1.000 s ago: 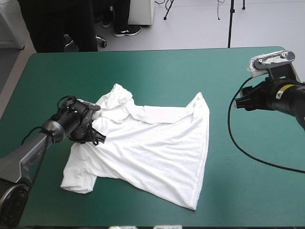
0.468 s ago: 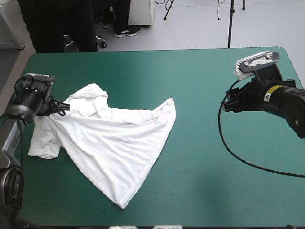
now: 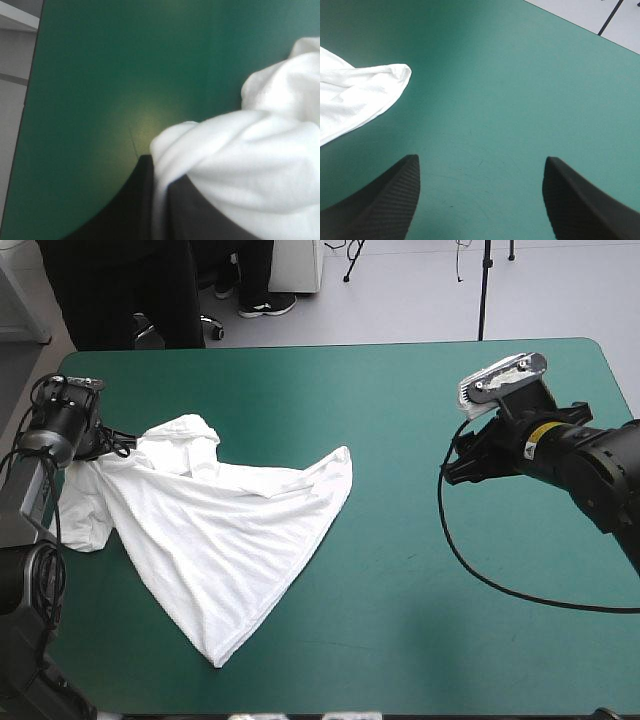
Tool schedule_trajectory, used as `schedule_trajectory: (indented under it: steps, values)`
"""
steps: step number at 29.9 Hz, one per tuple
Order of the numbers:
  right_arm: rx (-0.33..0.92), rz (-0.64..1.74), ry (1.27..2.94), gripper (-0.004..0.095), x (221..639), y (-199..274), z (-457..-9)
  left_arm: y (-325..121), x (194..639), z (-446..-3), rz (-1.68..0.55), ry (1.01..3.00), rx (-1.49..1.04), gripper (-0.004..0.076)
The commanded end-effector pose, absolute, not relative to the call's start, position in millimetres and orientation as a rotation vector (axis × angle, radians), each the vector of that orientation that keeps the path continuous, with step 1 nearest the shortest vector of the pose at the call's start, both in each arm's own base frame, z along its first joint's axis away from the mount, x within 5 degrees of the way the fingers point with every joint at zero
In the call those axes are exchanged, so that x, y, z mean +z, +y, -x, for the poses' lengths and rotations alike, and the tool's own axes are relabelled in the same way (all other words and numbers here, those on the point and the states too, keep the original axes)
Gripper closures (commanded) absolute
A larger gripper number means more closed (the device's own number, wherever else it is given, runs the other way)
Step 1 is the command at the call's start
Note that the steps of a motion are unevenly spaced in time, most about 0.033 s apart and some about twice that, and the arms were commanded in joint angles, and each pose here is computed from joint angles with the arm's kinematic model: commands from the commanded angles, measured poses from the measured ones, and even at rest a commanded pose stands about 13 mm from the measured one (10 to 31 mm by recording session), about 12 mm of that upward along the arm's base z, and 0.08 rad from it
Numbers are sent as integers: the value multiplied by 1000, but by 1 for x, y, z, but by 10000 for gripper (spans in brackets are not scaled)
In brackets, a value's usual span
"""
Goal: Fold the cloth
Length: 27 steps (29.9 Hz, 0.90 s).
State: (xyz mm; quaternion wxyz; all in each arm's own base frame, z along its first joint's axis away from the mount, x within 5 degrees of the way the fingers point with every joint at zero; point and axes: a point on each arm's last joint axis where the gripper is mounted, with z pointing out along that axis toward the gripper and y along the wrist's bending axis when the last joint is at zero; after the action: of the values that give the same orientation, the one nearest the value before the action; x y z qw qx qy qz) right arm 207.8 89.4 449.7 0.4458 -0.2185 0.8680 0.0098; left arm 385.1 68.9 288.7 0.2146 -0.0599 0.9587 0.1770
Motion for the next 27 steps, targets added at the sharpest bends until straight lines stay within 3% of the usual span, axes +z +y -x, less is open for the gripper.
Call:
schedule_trajectory:
  steps: [1,4,8,12,16,21,27]
  values:
    - [14,538,2044,260,466,89,-203,71,324,-380,169,2561,517,724]
    - [25,564,2041,260,465,94,-201,67,326,-376,108,2621,476,625]
    - [35,585,2041,260,465,98,-199,59,332,-364,69,2685,380,348]
    - [33,589,2054,260,464,97,-197,55,355,-343,78,2679,352,158]
    - [27,591,2074,260,463,96,-196,46,391,-310,79,2585,266,155]
    - [26,592,2077,260,463,96,-196,12,415,-257,-153,2489,-47,157]
    - [26,592,2077,260,463,96,-196,-33,414,-188,-449,2402,-134,157]
